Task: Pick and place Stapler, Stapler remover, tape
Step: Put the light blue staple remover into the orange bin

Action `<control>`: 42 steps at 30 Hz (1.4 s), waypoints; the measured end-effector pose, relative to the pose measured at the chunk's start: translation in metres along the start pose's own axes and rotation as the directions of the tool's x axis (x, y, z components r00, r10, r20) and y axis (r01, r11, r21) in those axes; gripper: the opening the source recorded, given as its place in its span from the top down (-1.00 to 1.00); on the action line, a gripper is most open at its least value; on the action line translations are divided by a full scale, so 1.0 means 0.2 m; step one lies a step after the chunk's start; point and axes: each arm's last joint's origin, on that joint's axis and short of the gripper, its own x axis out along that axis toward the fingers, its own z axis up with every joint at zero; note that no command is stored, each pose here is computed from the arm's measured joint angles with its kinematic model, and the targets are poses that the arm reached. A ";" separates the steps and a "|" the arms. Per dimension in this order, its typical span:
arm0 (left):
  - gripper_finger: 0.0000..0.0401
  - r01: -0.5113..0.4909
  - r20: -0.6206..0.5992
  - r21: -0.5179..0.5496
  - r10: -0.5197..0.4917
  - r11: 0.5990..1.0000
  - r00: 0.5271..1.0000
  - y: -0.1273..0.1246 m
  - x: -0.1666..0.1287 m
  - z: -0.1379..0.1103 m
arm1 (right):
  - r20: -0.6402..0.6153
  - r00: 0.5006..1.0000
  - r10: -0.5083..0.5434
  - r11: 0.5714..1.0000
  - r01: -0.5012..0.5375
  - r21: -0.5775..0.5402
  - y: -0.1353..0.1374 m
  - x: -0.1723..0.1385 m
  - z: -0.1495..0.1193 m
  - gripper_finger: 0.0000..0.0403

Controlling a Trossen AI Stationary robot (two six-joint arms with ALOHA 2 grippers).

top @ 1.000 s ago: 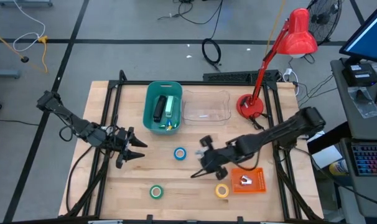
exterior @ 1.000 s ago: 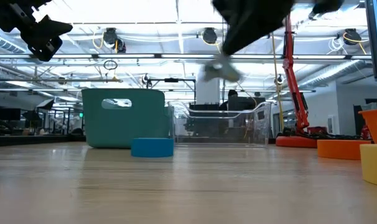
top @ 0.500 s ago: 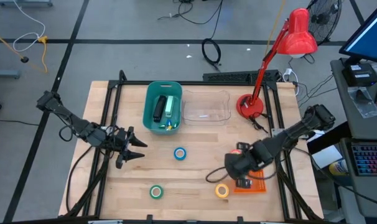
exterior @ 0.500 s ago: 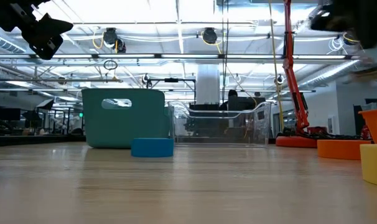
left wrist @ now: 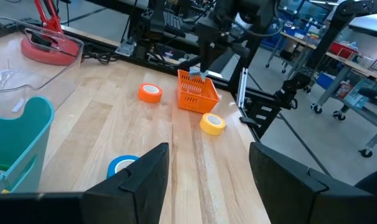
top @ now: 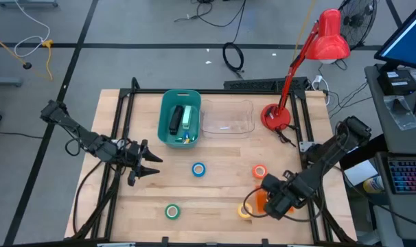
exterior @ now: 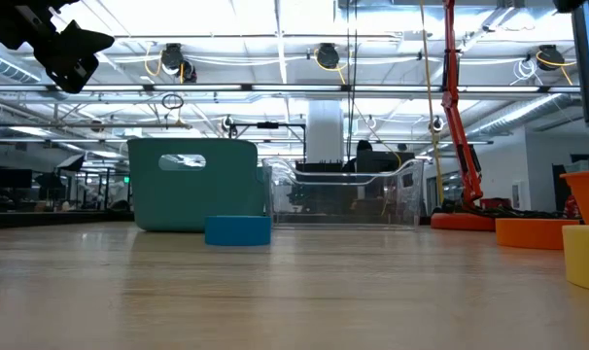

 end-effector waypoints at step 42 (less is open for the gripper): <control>-0.12 -0.001 -0.001 0.026 0.001 1.000 1.000 0.00 0.00 0.00 | -0.048 0.998 -0.035 0.892 0.053 0.448 -0.13 0.17 -0.08 1.00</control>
